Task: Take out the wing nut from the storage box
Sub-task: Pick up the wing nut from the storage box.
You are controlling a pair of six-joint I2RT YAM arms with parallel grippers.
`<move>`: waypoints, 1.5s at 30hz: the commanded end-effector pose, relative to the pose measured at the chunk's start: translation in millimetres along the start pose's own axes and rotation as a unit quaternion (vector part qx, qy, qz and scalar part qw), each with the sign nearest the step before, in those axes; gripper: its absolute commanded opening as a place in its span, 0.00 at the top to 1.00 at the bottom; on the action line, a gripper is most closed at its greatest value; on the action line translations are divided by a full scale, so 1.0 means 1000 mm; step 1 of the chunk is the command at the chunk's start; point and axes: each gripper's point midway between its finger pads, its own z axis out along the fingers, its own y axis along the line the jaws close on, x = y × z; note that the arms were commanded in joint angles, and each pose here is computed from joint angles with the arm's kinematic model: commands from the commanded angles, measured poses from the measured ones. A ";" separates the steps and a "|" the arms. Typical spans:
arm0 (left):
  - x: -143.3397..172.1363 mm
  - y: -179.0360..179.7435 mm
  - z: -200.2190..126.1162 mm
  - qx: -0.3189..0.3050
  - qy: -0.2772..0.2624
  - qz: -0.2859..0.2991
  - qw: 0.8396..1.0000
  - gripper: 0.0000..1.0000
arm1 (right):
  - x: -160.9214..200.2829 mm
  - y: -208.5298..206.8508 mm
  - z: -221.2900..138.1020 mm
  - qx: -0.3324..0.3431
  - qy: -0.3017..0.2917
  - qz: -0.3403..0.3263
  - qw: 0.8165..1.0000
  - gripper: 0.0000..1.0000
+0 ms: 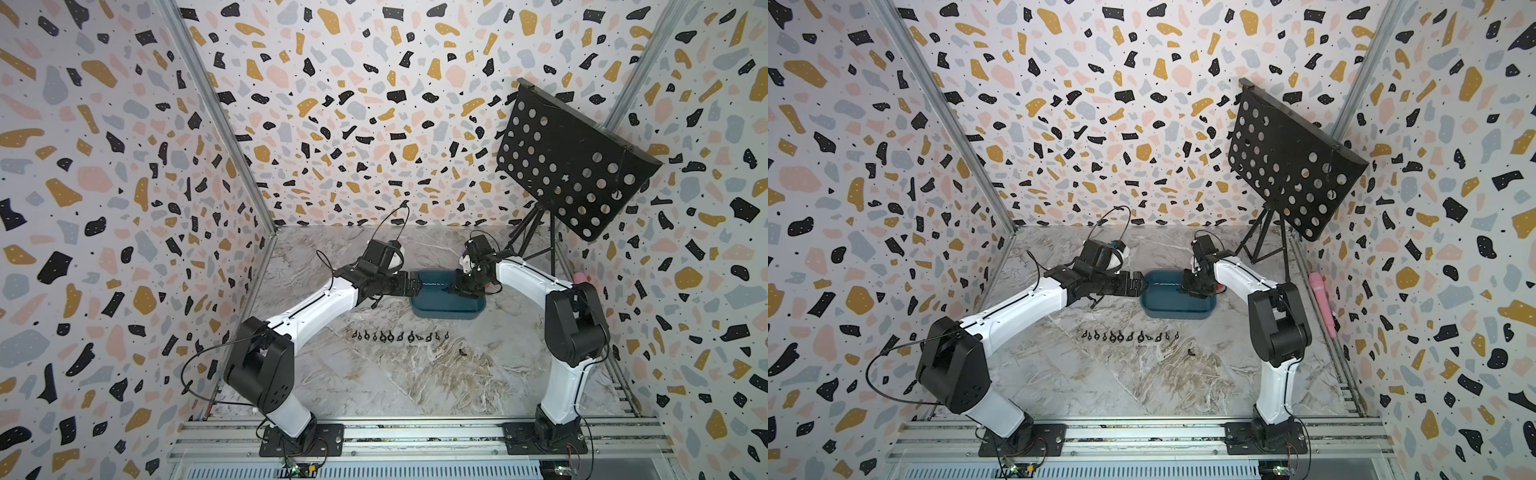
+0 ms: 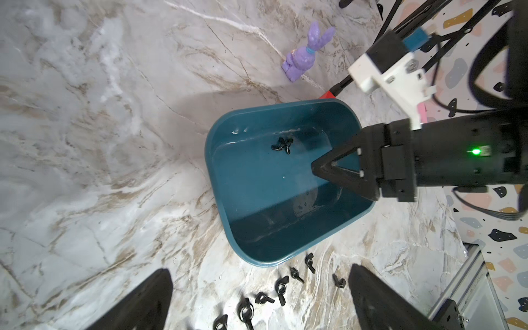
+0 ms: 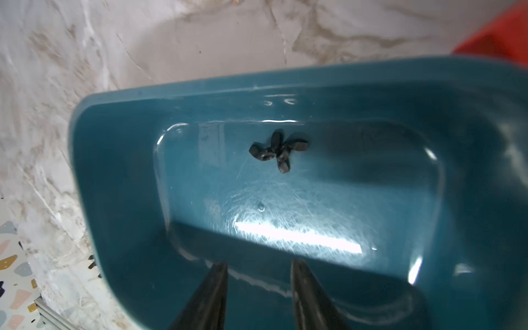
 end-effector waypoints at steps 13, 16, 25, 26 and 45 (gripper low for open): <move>-0.002 0.000 -0.014 -0.005 -0.017 0.017 1.000 0.00 | -0.025 0.005 0.034 -0.003 -0.005 0.056 0.998 0.64; -0.002 0.001 -0.015 -0.007 -0.017 0.017 1.000 0.00 | -0.028 0.003 0.037 0.005 -0.008 0.058 0.998 0.65; -0.002 0.003 -0.015 -0.012 -0.017 0.019 1.000 0.00 | -0.038 0.004 0.046 0.009 -0.011 0.060 0.998 0.63; -0.001 0.003 -0.014 -0.013 -0.017 0.018 1.000 0.00 | -0.039 0.004 0.046 0.010 -0.012 0.060 0.998 0.64; -0.001 0.004 -0.014 -0.013 -0.016 0.017 1.000 0.00 | -0.035 -0.014 0.056 0.052 -0.003 0.054 0.997 0.91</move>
